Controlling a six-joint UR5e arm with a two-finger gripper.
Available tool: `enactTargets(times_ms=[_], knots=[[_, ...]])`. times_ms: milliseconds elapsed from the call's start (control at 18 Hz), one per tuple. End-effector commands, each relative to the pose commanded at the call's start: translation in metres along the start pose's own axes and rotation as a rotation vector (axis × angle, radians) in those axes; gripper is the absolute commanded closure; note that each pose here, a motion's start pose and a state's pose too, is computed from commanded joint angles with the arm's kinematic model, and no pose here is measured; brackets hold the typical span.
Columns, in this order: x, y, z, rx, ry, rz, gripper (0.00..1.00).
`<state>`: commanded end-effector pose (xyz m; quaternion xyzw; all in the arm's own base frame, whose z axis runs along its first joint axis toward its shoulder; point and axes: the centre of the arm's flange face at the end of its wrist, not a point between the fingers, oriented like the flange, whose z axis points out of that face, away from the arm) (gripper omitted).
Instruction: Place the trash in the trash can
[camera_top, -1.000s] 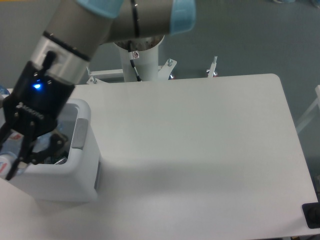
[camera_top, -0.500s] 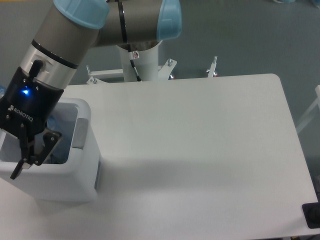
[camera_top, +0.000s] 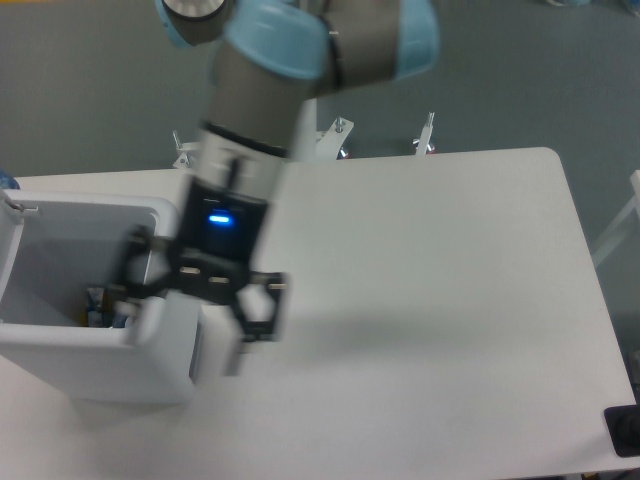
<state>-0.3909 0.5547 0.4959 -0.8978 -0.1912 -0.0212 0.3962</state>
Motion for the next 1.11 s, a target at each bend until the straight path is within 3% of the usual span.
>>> enactTargets(times_ms=[167, 333, 444, 611, 722, 889, 1111], knots=[[-0.063, 0.047, 0.008, -0.076, -0.068, -0.018, 0.0], [-0.102, 0.087, 0.009, -0.164, -0.131, 0.105, 0.0], [-0.105, 0.089, 0.004, -0.192, -0.172, 0.153, 0.0], [-0.115, 0.098, 0.006, -0.302, -0.297, 0.177, 0.0], [-0.116, 0.105, 0.011, -0.353, -0.288, 0.242, 0.0], [-0.118, 0.117, 0.012, -0.476, -0.256, 0.419, 0.0], [-0.117, 0.131, 0.017, -0.533, -0.241, 0.468, 0.0]])
